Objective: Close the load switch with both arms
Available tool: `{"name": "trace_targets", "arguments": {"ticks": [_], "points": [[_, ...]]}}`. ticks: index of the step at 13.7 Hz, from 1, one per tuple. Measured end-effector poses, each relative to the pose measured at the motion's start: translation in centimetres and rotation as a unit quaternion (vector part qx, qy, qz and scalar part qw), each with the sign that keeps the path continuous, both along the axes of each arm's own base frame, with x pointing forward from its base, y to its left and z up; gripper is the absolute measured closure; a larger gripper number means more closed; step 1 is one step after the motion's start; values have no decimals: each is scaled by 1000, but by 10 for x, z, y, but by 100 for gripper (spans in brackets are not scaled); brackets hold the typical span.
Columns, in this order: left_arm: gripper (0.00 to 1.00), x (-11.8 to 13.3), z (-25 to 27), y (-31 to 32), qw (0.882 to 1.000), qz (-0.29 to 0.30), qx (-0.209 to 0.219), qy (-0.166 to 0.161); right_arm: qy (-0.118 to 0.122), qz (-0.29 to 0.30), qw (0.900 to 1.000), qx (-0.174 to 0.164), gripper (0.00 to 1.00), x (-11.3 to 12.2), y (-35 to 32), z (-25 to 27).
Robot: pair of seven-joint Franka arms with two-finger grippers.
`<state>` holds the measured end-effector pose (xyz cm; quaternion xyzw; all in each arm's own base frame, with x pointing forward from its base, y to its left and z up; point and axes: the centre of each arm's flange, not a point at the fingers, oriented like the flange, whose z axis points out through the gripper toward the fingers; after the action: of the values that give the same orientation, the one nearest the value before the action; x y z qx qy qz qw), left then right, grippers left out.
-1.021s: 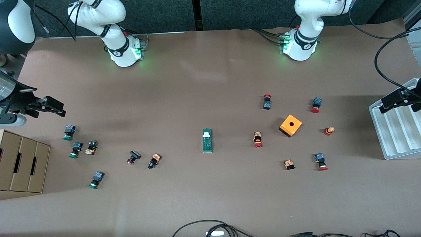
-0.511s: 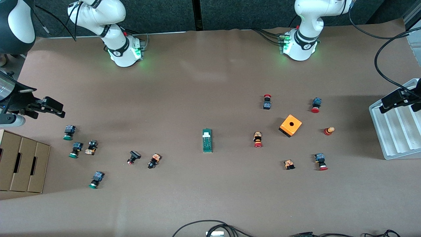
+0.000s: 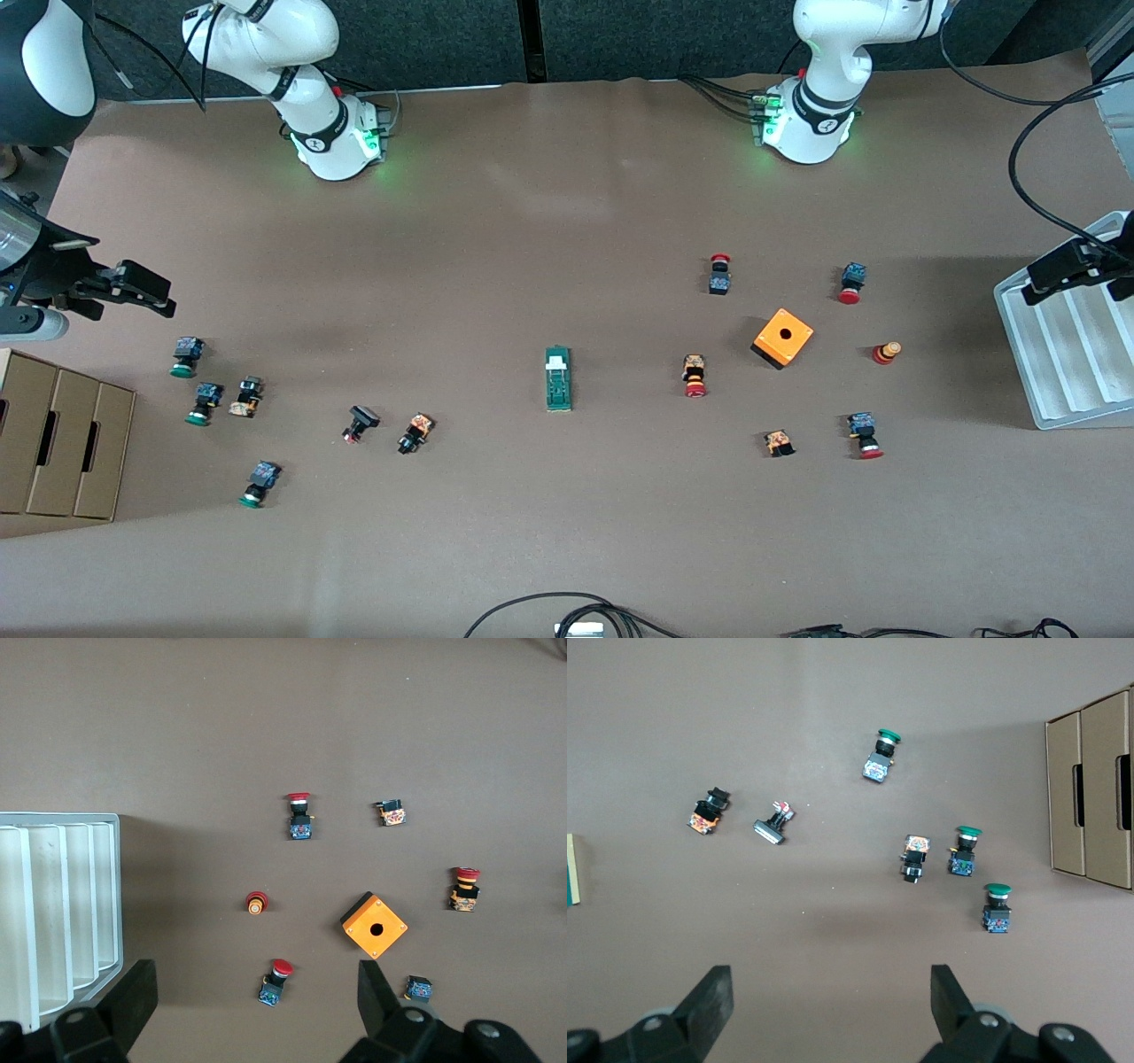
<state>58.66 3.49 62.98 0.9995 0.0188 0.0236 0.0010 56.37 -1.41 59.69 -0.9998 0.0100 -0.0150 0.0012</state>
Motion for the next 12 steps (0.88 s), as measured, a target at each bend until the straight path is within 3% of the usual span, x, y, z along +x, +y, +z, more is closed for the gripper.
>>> {"name": "trace_targets", "arguments": {"ticks": [12], "points": [[0,-1,-3,1,1000,1,0,7,0,0,1000,0,0,0,0,0]]}}
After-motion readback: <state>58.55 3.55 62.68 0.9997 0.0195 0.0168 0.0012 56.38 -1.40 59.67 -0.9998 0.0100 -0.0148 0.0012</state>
